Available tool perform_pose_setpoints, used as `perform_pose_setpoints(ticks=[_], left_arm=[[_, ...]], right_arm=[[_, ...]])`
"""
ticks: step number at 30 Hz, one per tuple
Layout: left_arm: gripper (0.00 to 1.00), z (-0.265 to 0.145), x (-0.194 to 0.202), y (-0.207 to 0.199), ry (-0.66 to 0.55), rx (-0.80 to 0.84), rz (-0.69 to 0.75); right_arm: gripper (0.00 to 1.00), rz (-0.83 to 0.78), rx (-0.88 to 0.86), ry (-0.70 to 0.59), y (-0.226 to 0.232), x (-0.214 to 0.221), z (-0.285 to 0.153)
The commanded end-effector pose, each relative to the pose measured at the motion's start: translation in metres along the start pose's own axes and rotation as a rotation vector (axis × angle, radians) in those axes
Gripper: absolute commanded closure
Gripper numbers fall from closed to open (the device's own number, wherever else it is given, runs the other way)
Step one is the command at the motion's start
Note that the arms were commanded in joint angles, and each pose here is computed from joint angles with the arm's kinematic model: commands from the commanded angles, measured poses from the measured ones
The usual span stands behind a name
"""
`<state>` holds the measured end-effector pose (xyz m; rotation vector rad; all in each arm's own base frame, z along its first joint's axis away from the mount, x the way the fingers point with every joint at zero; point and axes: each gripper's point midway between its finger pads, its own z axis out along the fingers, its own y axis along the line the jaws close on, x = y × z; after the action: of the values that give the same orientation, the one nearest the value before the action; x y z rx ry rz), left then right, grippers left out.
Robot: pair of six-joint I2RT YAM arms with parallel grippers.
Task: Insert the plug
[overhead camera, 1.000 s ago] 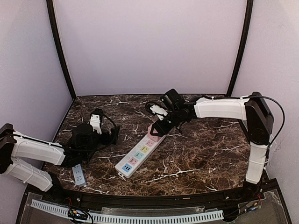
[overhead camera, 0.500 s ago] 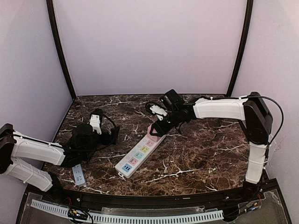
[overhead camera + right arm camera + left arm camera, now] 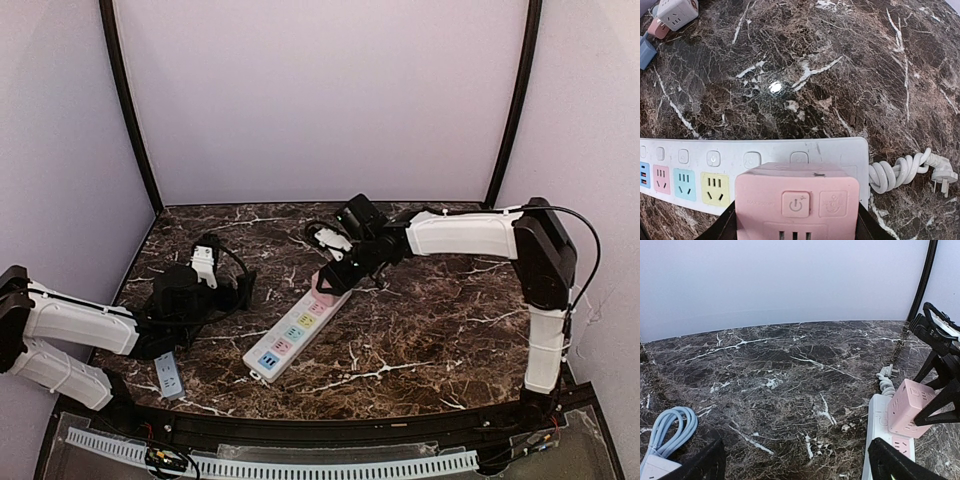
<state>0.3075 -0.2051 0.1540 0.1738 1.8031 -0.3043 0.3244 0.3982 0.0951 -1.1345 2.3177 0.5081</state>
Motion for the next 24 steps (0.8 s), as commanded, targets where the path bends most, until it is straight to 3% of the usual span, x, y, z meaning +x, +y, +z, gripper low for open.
perform_pose_setpoints(ticks=[1, 16, 24], left_arm=[[0.01, -0.004, -0.004, 0.002, -0.02, 0.008, -0.012], [0.01, -0.004, -0.005, 0.001, -0.023, 0.015, -0.014], [0.01, -0.004, -0.003, 0.003, -0.022, 0.004, -0.013]], right_arm=[[1.0, 0.005, 0.053, 0.109, -0.008, 0.026, 0.024], [1.0, 0.075, 0.111, 0.232, -0.022, 0.075, 0.063], [1.0, 0.07, 0.156, 0.275, -0.024, 0.085, 0.06]])
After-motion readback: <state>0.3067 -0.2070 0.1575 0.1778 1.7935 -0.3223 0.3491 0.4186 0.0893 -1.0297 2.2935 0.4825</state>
